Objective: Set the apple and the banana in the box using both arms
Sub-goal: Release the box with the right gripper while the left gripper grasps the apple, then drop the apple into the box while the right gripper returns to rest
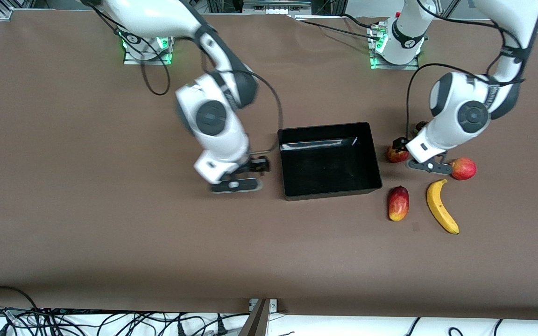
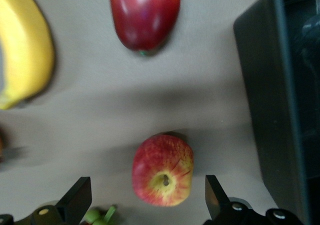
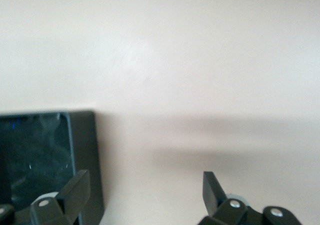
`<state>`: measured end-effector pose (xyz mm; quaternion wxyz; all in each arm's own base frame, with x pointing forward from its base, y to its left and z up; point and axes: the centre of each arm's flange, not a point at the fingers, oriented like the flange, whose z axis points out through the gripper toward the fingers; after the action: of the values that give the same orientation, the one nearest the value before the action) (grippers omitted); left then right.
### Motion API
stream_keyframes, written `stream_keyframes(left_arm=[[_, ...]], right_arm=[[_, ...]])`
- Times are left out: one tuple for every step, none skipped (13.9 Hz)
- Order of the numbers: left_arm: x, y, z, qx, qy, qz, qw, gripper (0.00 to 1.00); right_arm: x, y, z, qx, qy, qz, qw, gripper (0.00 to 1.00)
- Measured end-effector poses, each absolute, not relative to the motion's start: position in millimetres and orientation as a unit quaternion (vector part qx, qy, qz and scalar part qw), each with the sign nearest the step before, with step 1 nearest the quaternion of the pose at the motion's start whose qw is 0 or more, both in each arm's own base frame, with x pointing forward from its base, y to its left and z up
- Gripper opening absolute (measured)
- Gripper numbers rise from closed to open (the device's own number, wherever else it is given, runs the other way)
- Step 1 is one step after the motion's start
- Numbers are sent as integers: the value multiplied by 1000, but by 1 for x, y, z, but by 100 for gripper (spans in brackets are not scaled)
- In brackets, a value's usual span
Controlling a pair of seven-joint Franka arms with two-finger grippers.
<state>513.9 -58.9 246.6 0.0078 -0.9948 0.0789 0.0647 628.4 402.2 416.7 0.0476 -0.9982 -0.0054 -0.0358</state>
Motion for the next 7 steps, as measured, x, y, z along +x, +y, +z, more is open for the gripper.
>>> stream_keyframes(left_arm=[[508, -58, 231, -995, 79, 60, 6, 100], [504, -57, 217, -995, 78, 55, 4, 100], [500, -57, 204, -996, 78, 54, 2, 100], [498, -57, 194, -995, 77, 56, 1, 100], [497, -57, 187, -995, 77, 59, 1, 91], [497, -58, 184, -995, 78, 61, 0, 81], [497, -60, 184, -995, 80, 60, -1, 70]], right_arm=[[635, 370, 450, -998, 13, -35, 46, 100], [639, 338, 479, -998, 30, -25, 50, 100], [641, 306, 504, -998, 36, -19, 54, 100], [642, 275, 525, -998, 34, -14, 54, 100], [641, 243, 543, -998, 25, -9, 51, 100], [639, 213, 556, -999, 16, -4, 47, 100], [633, 184, 568, -999, 10, 1, 46, 100]])
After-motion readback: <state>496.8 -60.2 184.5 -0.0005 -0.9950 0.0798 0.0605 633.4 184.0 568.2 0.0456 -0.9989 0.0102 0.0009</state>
